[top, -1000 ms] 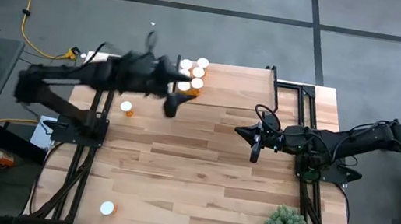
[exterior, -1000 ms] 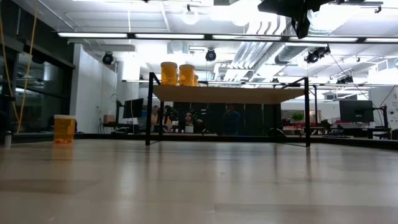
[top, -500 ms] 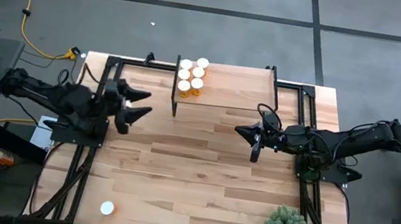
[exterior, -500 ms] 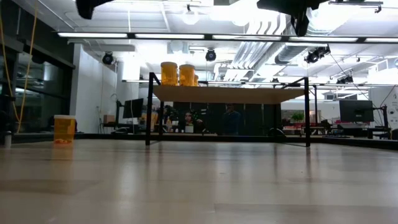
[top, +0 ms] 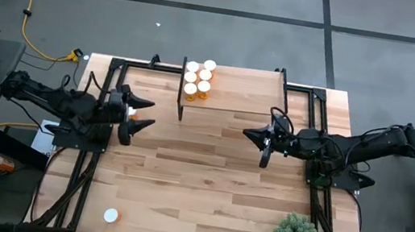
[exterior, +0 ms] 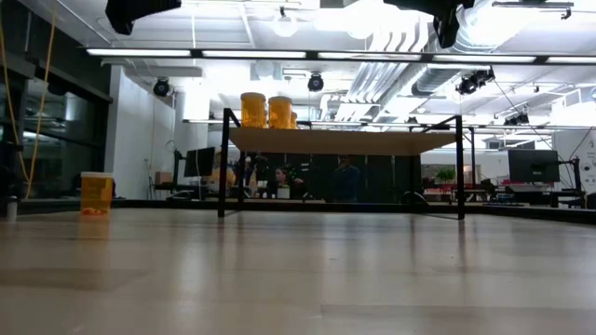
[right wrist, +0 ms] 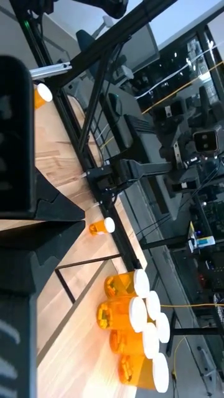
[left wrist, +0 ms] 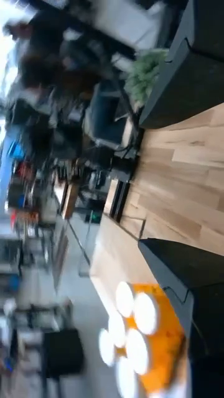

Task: Pick and place medicine bottles onto shelf by color
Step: Put the orange pill bottle on the shelf

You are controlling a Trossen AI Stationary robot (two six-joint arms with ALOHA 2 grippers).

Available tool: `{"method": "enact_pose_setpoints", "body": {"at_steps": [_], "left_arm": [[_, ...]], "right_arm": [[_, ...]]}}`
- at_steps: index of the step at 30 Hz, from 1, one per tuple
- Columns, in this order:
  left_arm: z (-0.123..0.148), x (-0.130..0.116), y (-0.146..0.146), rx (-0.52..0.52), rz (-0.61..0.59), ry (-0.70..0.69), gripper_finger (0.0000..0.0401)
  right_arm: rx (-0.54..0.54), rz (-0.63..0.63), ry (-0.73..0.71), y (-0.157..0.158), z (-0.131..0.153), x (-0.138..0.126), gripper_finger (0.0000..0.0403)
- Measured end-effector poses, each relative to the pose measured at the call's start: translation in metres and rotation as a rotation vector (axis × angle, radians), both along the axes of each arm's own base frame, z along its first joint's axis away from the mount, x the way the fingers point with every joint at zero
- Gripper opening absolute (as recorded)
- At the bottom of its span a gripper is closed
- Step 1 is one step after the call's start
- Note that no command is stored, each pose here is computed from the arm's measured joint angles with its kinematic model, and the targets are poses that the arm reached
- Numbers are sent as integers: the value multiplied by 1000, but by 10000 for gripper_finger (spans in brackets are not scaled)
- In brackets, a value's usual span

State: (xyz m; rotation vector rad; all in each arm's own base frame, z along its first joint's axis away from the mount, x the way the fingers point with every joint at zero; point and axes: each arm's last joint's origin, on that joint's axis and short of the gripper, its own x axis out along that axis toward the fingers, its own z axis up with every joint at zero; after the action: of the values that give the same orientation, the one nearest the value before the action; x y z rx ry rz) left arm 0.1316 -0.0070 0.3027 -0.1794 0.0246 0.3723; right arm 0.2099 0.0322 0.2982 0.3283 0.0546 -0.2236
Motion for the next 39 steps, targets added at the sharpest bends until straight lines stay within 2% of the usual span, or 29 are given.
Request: {"method": "enact_pose_setpoints", "body": {"at_steps": [3,7,11,14,16,20,24,27,30,39], "left_arm": [[-2,0,5,-120,163,-44,294],[-8,-5,15,-196,320,70,294],[-18,-13,33,-351,515,265,294],[-32,-21,47,-501,647,469,294],[-45,-25,56,-606,692,620,294],[-71,-27,75,-763,731,861,294],[-88,-26,95,-827,770,989,294],[-95,-24,108,-841,793,1015,294],[-98,-22,115,-870,766,1006,294],[-100,-22,116,-884,762,1018,294]], "right_arm": [[-1,0,0,0,0,0,0],[1,-13,0,0,0,0,0],[0,-35,-1,-1,0,0,0],[0,-46,3,-1,0,0,0],[-1,-47,4,-1,-1,0,0],[-1,-47,5,-1,-1,0,0],[-1,-46,5,-1,-1,0,0],[-1,-46,5,-1,-1,0,0],[-1,-46,5,-1,-1,0,0],[-2,-46,9,-1,-1,0,0]]}}
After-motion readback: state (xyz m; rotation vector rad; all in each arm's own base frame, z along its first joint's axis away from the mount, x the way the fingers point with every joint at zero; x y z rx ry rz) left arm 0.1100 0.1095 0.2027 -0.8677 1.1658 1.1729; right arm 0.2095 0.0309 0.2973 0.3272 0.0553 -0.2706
